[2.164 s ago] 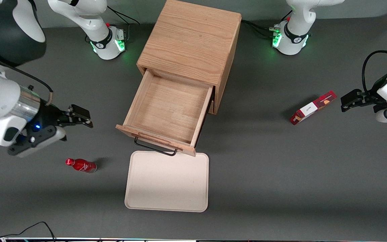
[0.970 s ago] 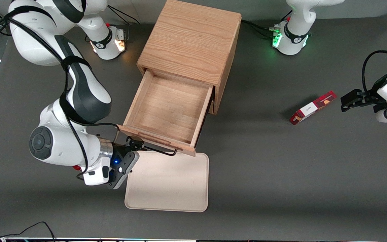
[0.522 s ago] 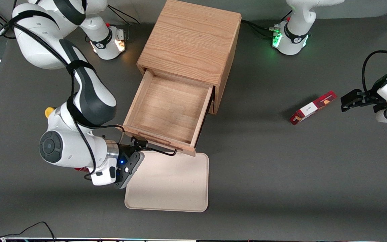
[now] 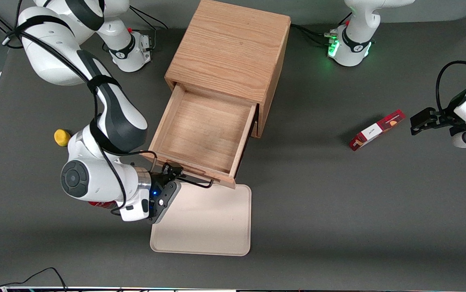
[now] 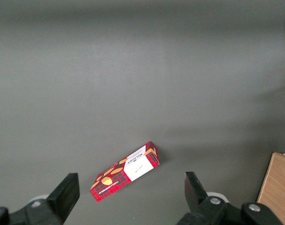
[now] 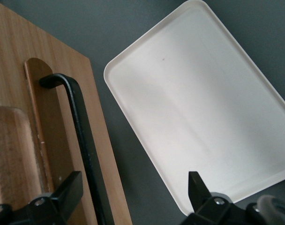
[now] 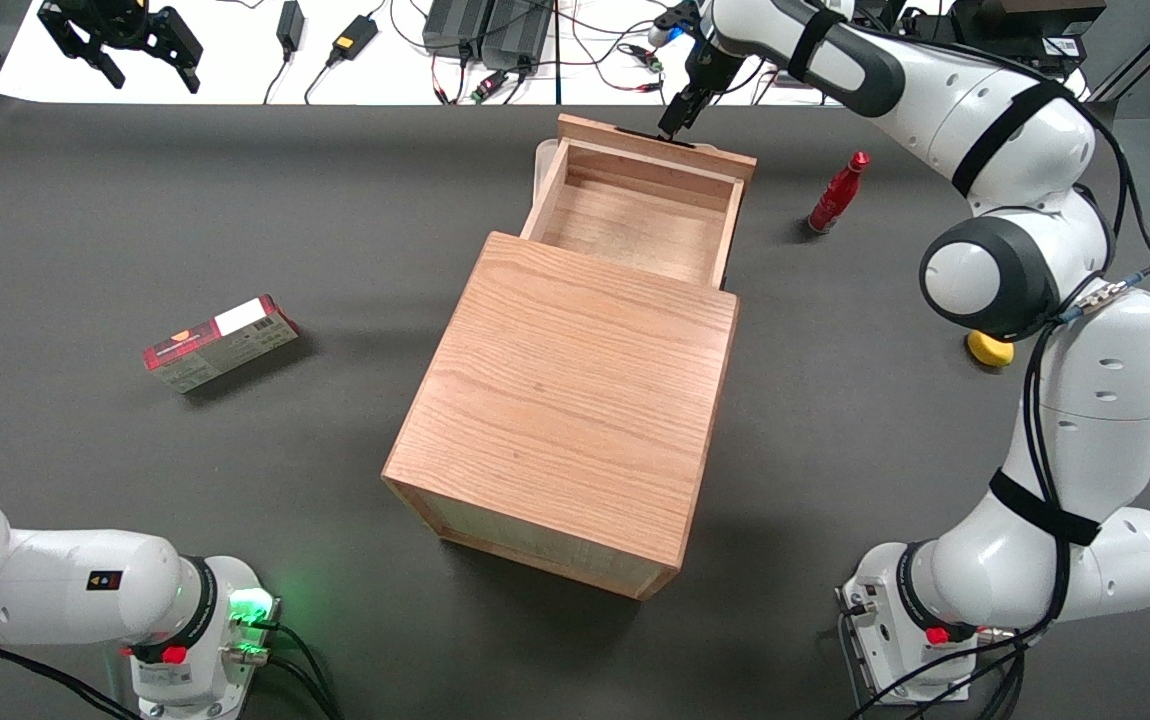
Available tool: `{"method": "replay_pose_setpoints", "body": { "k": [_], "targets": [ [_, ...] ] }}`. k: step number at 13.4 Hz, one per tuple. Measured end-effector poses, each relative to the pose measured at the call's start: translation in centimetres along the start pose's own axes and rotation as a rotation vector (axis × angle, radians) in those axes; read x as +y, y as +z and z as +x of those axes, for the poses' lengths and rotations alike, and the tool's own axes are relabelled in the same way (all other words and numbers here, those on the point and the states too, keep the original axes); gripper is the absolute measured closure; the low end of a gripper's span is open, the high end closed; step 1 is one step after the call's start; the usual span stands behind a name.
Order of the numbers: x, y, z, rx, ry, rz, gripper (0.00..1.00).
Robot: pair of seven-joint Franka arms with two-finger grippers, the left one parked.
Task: Close top drawer
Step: 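Lower the right gripper against the drawer front beside the handle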
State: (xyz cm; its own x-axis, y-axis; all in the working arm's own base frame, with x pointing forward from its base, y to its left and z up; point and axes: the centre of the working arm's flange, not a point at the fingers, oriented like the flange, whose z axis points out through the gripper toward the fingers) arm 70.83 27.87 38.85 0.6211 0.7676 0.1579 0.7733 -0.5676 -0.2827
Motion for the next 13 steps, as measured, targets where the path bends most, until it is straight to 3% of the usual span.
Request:
{"method": "replay_pose_setpoints", "body": {
  "k": [9,13],
  "targets": [
    [-0.1,1.5,-0.3,-0.007,0.002,-0.001,0.0],
    [-1.6,1.9,-0.8,-0.03,-0.012,-0.007,0.0]
  ]
}}
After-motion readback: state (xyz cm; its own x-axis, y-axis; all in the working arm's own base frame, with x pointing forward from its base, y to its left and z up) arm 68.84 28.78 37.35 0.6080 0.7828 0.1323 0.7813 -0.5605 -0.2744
